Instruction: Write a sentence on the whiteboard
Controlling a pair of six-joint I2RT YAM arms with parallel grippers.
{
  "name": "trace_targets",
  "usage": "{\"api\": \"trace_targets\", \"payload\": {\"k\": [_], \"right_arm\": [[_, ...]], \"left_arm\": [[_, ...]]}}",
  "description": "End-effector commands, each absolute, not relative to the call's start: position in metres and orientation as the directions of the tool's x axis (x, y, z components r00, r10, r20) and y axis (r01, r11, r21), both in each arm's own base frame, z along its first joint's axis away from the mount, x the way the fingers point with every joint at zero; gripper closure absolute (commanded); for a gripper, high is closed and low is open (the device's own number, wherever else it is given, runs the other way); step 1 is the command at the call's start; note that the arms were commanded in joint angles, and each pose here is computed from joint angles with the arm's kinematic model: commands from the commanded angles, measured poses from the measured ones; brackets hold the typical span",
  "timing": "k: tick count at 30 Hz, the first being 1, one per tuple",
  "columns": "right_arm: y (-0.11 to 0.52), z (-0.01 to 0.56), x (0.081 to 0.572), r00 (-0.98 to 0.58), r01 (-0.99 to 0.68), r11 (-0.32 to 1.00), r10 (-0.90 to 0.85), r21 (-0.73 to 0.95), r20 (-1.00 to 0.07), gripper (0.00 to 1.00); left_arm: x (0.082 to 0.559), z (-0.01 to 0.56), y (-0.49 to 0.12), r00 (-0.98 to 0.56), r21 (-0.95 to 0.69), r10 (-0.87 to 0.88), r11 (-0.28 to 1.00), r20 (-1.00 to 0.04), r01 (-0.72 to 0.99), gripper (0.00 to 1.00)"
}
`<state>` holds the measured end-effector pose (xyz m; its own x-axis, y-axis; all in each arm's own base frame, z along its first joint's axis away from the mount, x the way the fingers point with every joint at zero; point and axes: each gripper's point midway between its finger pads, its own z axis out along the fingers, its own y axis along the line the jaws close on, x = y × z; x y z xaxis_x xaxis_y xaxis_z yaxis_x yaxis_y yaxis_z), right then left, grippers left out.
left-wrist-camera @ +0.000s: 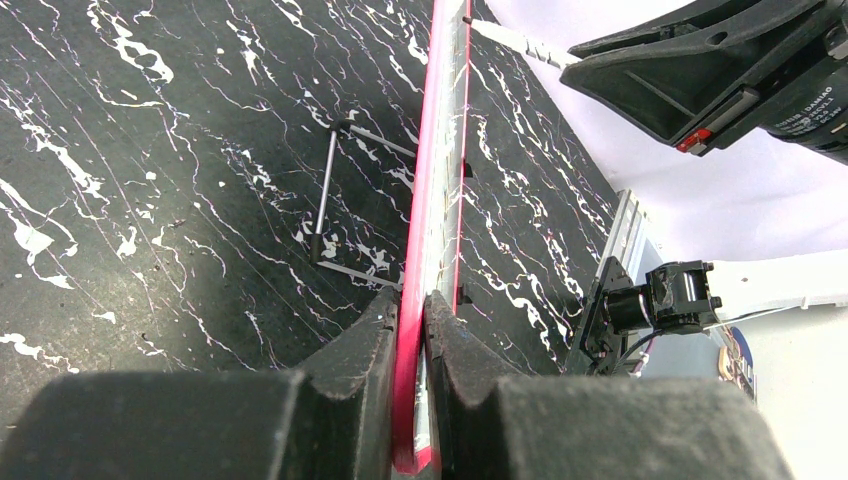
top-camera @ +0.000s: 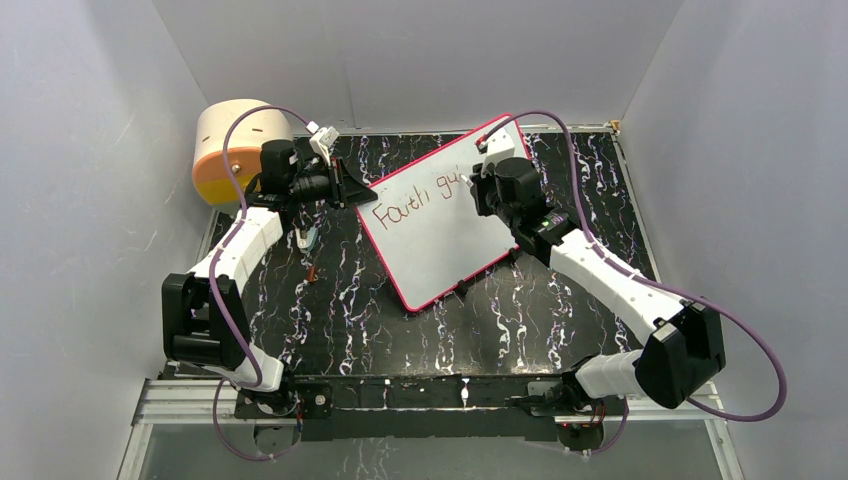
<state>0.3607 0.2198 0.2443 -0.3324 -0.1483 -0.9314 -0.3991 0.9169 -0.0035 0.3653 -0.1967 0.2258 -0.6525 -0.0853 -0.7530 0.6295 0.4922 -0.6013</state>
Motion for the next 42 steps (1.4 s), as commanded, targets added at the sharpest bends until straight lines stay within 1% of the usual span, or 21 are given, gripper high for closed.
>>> {"api": "trace_targets", "payload": {"k": [1,21,42], "right_arm": [[0.224,0.273,0.372,-0.261,-0.391,0.920,-0.089,0.021,-0.961,1.00],[0.228,0.272,0.378,-0.257,-0.389,0.921,-0.084,0.023,-0.963,1.00],[0.218,0.245,0.359,-0.362,-0.393,0.920,-0.145,0.010,-0.921,1.00]], "left_arm": [[0.364,0.190,-0.196,-0.713,-0.611,-0.047,0.558,-0.699,0.562,1.00],[0.364,0.190,-0.196,-0.715,-0.612,-0.047,0.557,-0.698,0.561,1.00],[0.364,0.189,-0.196,-0.716,-0.612,-0.046,0.559,-0.697,0.560,1.00]]}}
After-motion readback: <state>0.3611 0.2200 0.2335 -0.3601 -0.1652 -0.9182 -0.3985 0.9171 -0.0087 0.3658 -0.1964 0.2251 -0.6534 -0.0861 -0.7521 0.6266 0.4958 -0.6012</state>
